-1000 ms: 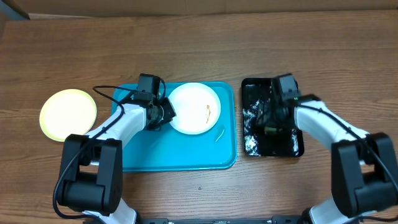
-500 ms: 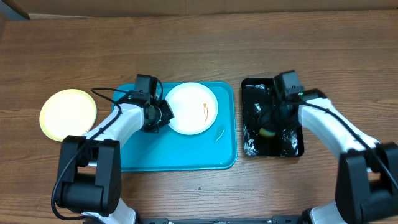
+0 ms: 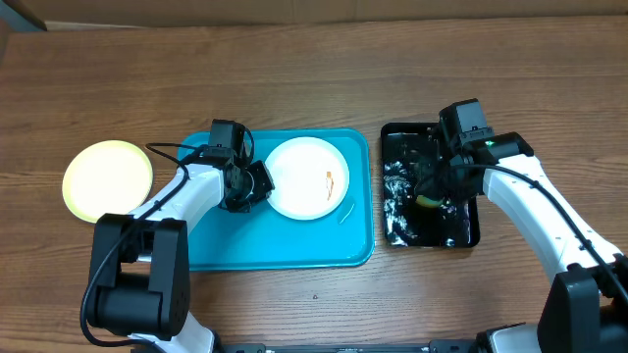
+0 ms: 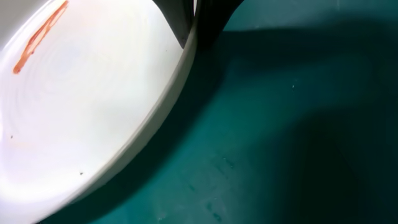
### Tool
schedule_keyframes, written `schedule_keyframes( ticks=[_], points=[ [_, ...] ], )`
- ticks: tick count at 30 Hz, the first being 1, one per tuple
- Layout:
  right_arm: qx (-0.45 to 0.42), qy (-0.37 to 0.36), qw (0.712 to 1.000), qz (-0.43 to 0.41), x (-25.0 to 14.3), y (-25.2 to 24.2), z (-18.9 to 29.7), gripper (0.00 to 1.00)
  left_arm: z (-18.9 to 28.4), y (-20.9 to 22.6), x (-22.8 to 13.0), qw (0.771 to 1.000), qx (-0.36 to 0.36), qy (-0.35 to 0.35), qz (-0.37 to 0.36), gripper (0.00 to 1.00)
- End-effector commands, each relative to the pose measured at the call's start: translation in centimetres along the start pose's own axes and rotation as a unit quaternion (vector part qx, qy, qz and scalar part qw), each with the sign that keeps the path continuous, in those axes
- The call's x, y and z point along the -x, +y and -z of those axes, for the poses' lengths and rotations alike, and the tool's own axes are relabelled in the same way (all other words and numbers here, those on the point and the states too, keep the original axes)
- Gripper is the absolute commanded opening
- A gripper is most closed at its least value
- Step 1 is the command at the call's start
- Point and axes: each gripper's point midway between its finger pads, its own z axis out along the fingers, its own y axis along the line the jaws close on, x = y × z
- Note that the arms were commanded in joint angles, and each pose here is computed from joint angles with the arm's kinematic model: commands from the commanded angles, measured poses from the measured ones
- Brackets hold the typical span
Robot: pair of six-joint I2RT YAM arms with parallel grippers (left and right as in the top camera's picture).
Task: Clean dirty plates on tray and stack at the side
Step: 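Lift the sponge and carry it left over the white plate, right gripper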
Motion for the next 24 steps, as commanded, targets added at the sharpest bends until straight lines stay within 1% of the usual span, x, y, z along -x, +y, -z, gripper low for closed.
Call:
schedule_keyframes(
  ticks=[1,4,5,6,7,9,10,11,12,14,16,18,19,21,23,24],
  points=[
    [0.045,0.000,0.999,0.008,0.1,1.7,0.1,0.04,-2.5,4.5,-2.4,0.992,0.085,0.021,0.088,0.04],
    [0.017,-0.003,1.000,0.006,0.2,0.7,0.0,0.04,-3.1,3.9,-2.6,0.993,0.072,0.013,0.095,0.04],
    [0.014,-0.003,1.000,0.001,0.2,0.6,0.0,0.04,-3.2,3.6,-2.5,0.993,0.068,0.011,0.092,0.15],
    [0.014,-0.003,1.000,0.000,0.1,0.6,0.0,0.04,-3.2,3.4,-2.5,0.994,0.066,0.009,0.087,0.31],
    [0.014,-0.003,1.000,0.000,0.1,0.6,0.1,0.04,-3.3,3.2,-2.3,0.995,0.064,0.004,0.076,0.41],
    [0.009,-0.004,1.000,0.000,0.2,0.4,0.0,0.04,-3.3,2.7,-1.6,0.998,0.053,-0.006,0.023,0.44],
    [0.003,-0.006,1.000,0.000,0.2,0.2,0.0,0.04,-3.3,2.6,-1.4,0.999,0.051,-0.007,-0.002,0.39],
    [-0.008,-0.009,1.000,0.000,0.4,-0.2,0.0,0.04,-3.2,2.6,-1.2,0.998,0.051,-0.008,-0.023,0.14],
    [-0.019,-0.012,1.000,0.000,0.5,-0.6,0.1,0.04,-3.2,2.5,-1.1,0.998,0.050,-0.007,-0.035,0.04],
    [-0.034,-0.015,0.999,-0.001,0.5,-1.1,-0.1,0.04,-3.1,2.6,-1.2,0.998,0.051,-0.005,-0.035,0.04],
    [-0.052,-0.021,0.998,-0.022,0.5,-1.8,-0.3,0.04,-3.1,2.9,-1.4,0.998,0.056,-0.001,-0.033,0.04],
    [-0.074,-0.030,0.996,-0.043,0.6,-2.7,-0.6,0.04,-3.1,3.1,-1.8,0.998,0.061,0.005,-0.013,0.04],
    [-0.075,-0.033,0.995,-0.051,0.5,-2.9,-1.0,0.04,-3.1,3.4,-2.3,0.997,0.066,0.013,0.027,0.04],
    [-0.065,-0.031,0.996,-0.051,0.2,-2.6,-1.3,0.04,-3.1,3.4,-2.8,0.996,0.065,0.021,0.059,0.04],
    [-0.055,-0.025,0.997,-0.051,0.0,-2.3,-1.5,0.04,-3.2,2.9,-3.3,0.996,0.057,0.031,0.059,0.04],
    [-0.053,-0.023,0.997,-0.051,-0.1,-2.2,-1.5,0.04,-3.2,2.8,-3.4,0.996,0.057,0.032,0.057,0.07]
  ],
)
